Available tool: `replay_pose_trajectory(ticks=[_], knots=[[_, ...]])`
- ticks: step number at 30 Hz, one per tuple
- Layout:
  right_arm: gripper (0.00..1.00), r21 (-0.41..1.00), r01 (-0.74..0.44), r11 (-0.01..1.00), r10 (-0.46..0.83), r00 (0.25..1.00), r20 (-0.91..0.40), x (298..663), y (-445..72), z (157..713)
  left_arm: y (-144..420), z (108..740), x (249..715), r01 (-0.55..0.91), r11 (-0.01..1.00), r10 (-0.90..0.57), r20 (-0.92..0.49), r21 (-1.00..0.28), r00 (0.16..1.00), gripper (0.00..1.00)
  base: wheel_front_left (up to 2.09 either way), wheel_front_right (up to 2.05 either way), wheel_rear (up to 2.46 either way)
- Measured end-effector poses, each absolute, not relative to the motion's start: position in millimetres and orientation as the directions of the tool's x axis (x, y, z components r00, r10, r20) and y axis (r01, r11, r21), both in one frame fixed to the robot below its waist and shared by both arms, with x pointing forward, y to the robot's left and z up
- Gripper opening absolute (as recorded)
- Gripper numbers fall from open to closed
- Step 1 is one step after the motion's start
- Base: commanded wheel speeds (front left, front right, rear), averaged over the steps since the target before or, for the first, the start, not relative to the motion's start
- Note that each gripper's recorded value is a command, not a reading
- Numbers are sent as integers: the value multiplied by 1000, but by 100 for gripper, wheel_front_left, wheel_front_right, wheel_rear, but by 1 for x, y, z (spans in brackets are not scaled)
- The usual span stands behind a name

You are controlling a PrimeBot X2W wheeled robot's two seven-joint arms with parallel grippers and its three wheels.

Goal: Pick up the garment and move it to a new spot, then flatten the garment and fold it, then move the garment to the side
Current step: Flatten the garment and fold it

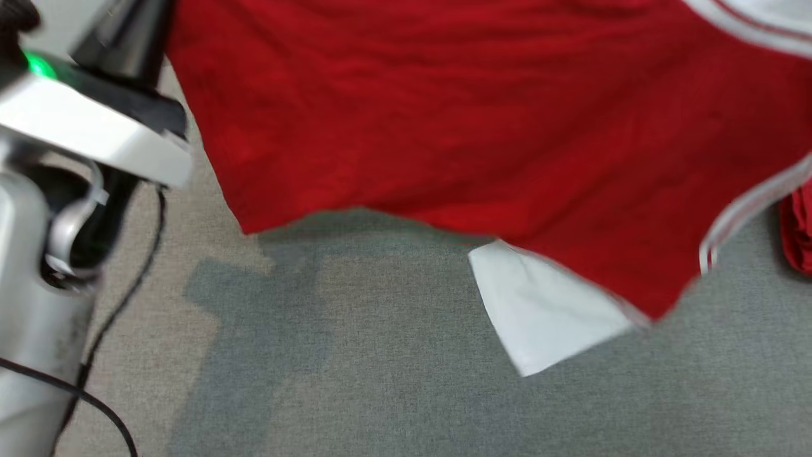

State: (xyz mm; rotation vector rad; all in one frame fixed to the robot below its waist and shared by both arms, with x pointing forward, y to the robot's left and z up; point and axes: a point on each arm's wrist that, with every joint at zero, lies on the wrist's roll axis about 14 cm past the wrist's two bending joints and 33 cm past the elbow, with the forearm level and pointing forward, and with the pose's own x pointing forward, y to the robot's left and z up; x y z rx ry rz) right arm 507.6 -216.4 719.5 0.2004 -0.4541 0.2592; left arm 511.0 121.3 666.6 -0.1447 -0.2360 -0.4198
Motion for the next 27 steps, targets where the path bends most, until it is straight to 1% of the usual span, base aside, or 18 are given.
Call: replay_pose_trajectory(ticks=[4, 8, 12, 17, 22, 27], knots=[[0, 94, -310, 946, 213, 814, 541, 497, -218, 774, 124, 717, 508, 424, 904, -381, 351, -51, 855, 0, 0, 0, 0], [0, 61, -305, 950, 218, 794, 568, 490, -220, 812, 119, 756, 501, 443, 897, -402, 415, -4, 817, 0, 0, 0, 0], [0, 74, -317, 946, 227, 805, 548, 496, -218, 816, 115, 763, 501, 449, 893, -409, 425, 5, 808, 0, 0, 0, 0], [0, 108, -322, 941, 227, 833, 504, 519, -216, 805, 106, 761, 513, 462, 887, -418, 424, -1, 803, 0, 0, 0, 0], [0, 140, -333, 932, 238, 858, 456, 552, -207, 789, 102, 751, 541, 465, 885, -415, 414, -23, 810, 0, 0, 0, 0], [0, 178, -352, 919, 227, 842, 489, 589, -197, 795, 102, 744, 581, 449, 893, -396, 422, -28, 815, 0, 0, 0, 0]])
